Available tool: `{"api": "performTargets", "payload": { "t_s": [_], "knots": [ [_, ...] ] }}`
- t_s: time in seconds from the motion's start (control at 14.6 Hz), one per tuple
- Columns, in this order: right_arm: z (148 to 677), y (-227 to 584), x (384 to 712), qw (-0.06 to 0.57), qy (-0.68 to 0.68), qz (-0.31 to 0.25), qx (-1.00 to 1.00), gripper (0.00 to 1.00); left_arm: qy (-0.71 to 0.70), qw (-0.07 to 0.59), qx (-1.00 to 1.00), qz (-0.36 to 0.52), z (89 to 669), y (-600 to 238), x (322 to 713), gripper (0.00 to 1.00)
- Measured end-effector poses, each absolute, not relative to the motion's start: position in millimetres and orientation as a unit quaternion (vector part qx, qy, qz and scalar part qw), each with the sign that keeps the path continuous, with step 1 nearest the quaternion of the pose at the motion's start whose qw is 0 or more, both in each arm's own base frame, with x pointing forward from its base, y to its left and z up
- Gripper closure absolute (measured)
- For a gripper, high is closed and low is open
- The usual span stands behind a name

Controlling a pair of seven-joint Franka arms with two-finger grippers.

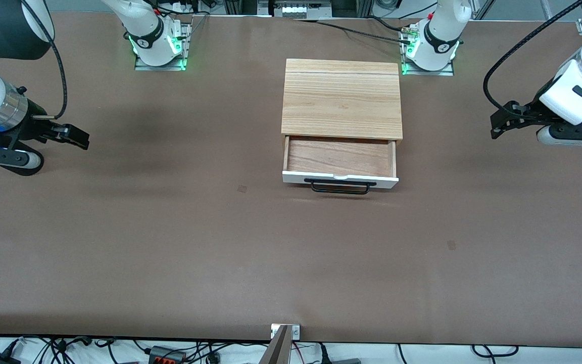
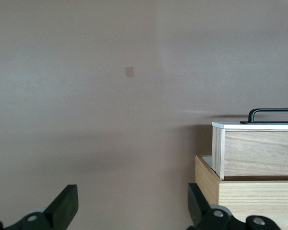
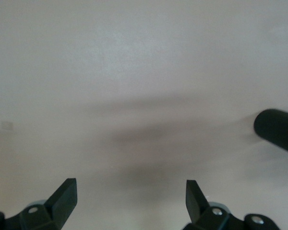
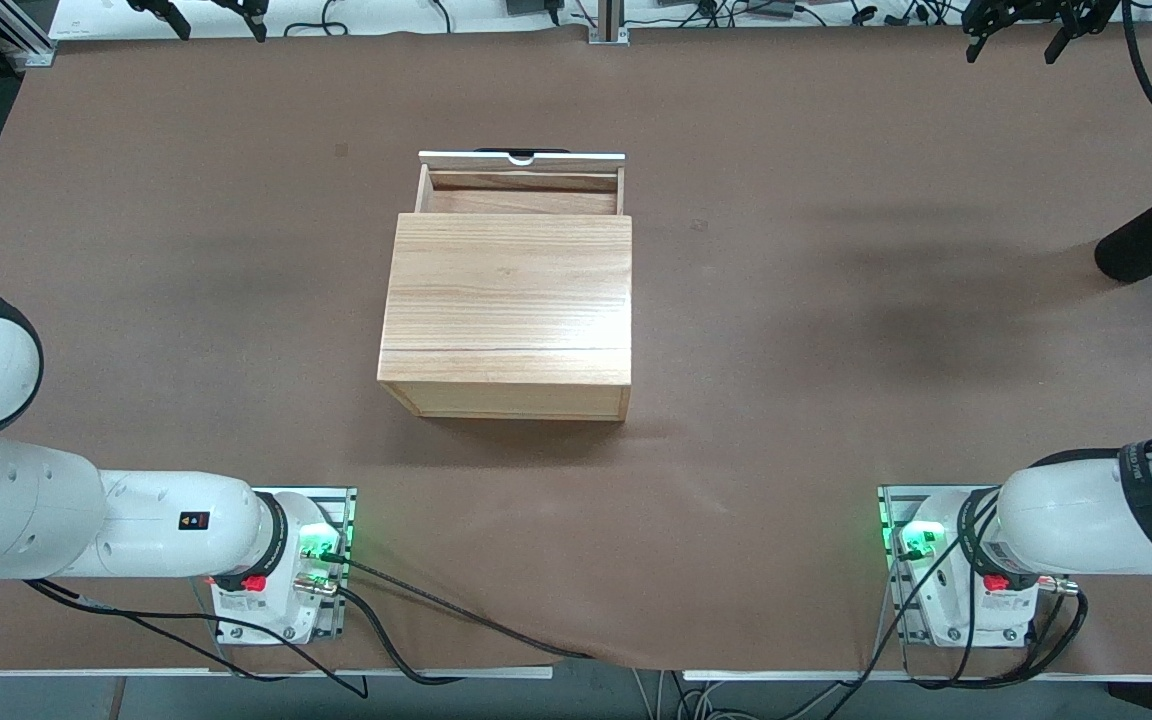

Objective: Pull top drawer with both arms simultaneously

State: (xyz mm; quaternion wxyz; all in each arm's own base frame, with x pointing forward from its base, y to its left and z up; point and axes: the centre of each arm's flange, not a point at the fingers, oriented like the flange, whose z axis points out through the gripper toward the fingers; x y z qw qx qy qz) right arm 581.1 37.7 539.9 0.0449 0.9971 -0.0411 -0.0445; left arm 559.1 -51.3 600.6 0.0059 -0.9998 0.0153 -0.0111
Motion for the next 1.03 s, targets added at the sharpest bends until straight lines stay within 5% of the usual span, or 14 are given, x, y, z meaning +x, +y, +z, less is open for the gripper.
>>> {"api": "performTargets", "payload": {
  "t_s": [1.03],
  "knots": [
    [542.5,46.3,582.1,0.043,-0.018,-0.039,0.998,0.0,0.013,0.006,-1.0,-0.006,599.8,-49.0,558.3,0.0]
  ]
}}
